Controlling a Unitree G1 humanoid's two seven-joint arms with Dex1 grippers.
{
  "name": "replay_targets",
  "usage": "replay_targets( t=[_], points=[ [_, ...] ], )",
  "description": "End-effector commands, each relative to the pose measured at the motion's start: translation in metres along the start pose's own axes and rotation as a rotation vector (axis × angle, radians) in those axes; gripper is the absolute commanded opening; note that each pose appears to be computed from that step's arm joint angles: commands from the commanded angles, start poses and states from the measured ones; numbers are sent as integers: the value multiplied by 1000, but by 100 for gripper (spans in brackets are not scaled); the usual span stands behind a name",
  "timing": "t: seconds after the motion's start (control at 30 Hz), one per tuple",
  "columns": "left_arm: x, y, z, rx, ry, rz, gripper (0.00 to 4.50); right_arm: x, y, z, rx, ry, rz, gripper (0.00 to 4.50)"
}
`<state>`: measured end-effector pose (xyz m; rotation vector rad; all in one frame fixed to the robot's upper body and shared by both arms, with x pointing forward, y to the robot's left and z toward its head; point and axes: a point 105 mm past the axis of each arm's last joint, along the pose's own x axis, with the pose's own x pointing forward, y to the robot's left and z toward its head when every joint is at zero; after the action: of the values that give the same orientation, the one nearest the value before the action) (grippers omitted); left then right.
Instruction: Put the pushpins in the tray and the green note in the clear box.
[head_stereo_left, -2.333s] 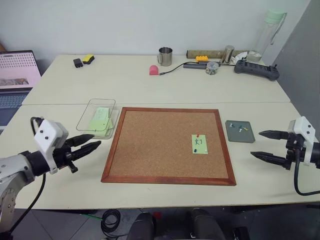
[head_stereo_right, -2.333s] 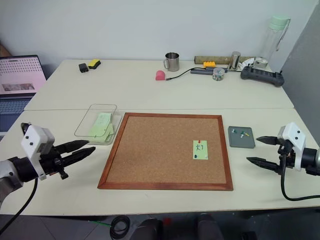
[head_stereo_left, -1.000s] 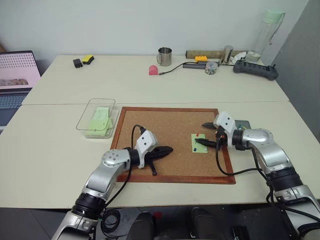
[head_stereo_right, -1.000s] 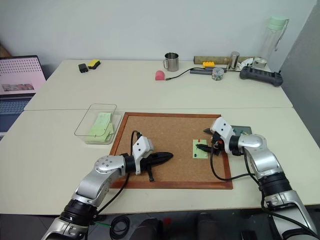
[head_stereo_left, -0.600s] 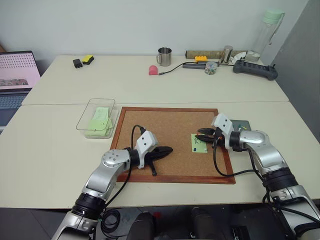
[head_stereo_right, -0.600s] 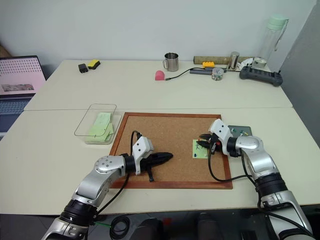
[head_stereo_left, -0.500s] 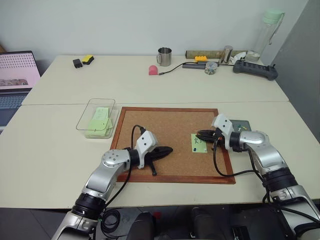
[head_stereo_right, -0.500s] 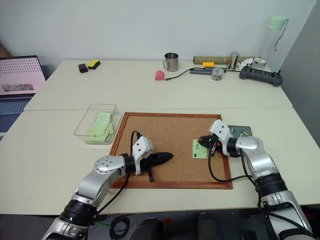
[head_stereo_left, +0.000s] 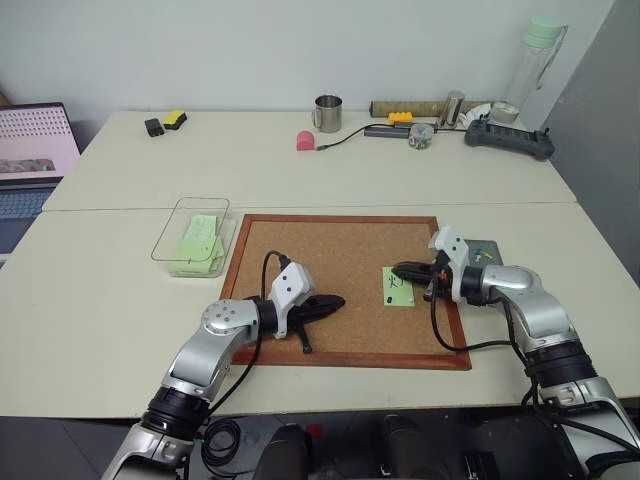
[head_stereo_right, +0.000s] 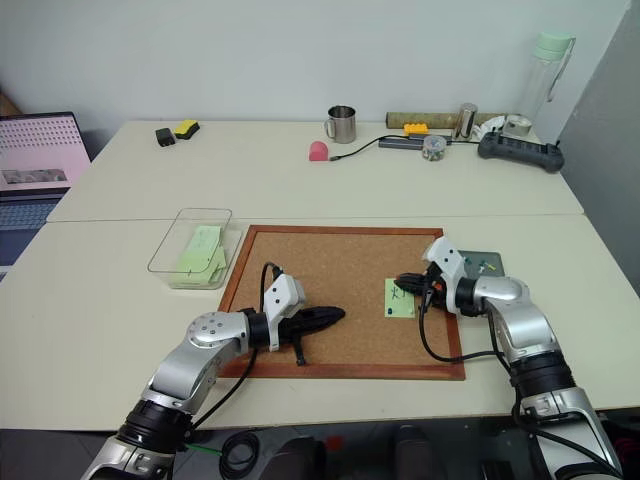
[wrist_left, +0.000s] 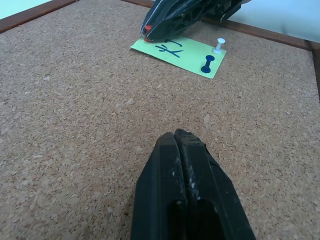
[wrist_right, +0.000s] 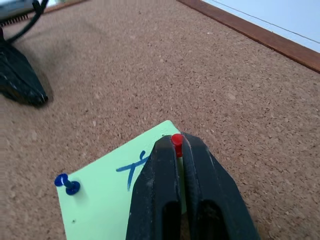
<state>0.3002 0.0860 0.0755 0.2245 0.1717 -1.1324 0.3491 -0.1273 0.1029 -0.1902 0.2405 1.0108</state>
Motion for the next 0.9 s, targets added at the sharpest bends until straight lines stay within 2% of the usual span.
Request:
replay_targets(
  t=[0.03,0.33,0.57,0.77,0.9],
  points=[
    [-2,-1,-11,-15,41,5,0,-6,3,35,13,-131,19,8],
    [-1,-1,-13,-18,49,8,0,-12,3,43,84,-165,7,8],
    [0,-2,-14,-18,49,6,0,-33,-6,51,97,-189,-56,8],
    [1,-1,-13,-14,44,7,0,-71,-33,40,62,-119,-234,8],
    [1,-1,-13,-12,45,8,0,-98,-57,17,58,-13,-389,8]
  ],
)
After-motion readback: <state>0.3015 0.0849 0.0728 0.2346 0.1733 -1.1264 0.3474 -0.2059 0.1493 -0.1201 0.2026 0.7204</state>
